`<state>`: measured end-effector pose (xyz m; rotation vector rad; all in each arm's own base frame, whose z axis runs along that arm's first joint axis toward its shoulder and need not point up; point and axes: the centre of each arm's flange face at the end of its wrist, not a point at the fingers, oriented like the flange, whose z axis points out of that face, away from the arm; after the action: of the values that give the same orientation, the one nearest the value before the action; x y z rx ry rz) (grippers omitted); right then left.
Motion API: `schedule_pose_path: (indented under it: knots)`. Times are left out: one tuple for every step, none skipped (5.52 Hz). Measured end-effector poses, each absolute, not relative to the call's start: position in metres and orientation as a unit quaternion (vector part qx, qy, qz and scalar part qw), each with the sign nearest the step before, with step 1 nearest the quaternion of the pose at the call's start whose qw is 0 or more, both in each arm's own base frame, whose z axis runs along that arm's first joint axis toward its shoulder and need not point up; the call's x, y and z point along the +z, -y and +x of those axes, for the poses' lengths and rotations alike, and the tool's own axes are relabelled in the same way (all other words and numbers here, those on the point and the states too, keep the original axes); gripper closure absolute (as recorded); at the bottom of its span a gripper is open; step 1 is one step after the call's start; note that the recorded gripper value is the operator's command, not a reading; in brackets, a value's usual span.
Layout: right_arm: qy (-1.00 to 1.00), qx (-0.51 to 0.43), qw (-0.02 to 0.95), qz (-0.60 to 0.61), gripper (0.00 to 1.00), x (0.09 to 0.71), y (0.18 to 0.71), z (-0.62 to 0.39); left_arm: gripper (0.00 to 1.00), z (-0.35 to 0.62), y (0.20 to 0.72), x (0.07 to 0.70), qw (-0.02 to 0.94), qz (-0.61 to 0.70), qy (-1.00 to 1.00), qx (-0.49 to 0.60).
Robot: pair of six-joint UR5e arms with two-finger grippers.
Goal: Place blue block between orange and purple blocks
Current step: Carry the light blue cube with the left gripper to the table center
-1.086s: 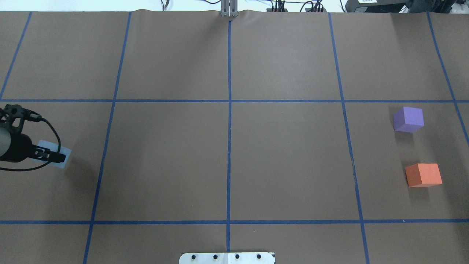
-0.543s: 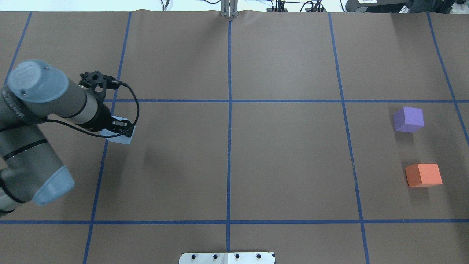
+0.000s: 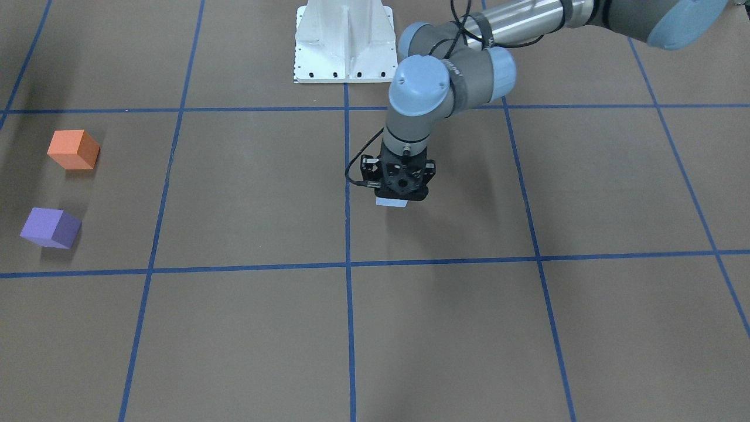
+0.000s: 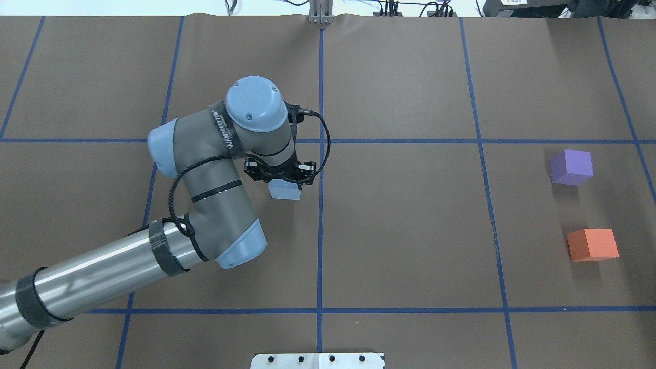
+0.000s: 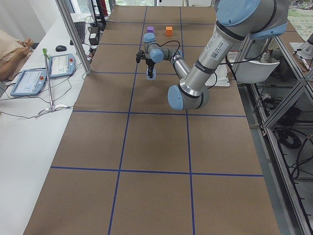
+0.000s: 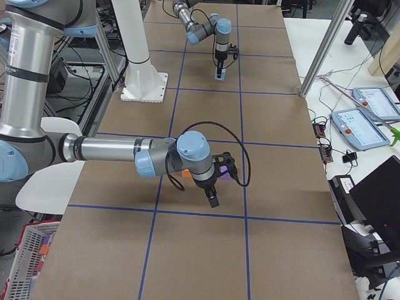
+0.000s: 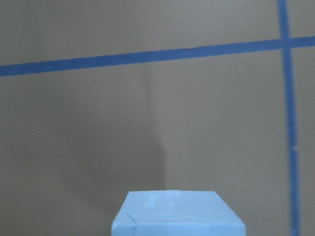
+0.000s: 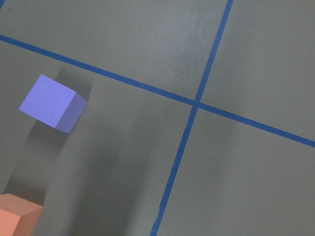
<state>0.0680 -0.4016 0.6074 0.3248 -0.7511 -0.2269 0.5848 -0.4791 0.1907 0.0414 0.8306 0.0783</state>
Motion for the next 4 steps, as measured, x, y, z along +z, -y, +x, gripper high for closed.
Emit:
schedule_pose_path:
  knots:
    - [0.365,-0.11,0.911,0.158,0.0,0.607,0.402,0.068,0.71,0.606,0.481,0.175,0.916,0.015,-0.4,0.032]
    - [0.365,-0.11,0.911,0.158,0.0,0.607,0.402,0.068,0.5,0.622,0.479,0.165,0.917,0.007,-0.398,0.025]
    - [0.364,-0.11,0.911,0.158,0.0,0.607,0.402,0.068,0.0,0.634,0.472,0.161,0.918,-0.001,-0.396,0.021]
    - [0.365,-0.11,0.911,0.158,0.0,0.607,0.402,0.068,0.0,0.641,0.467,0.161,0.919,-0.004,-0.393,0.019]
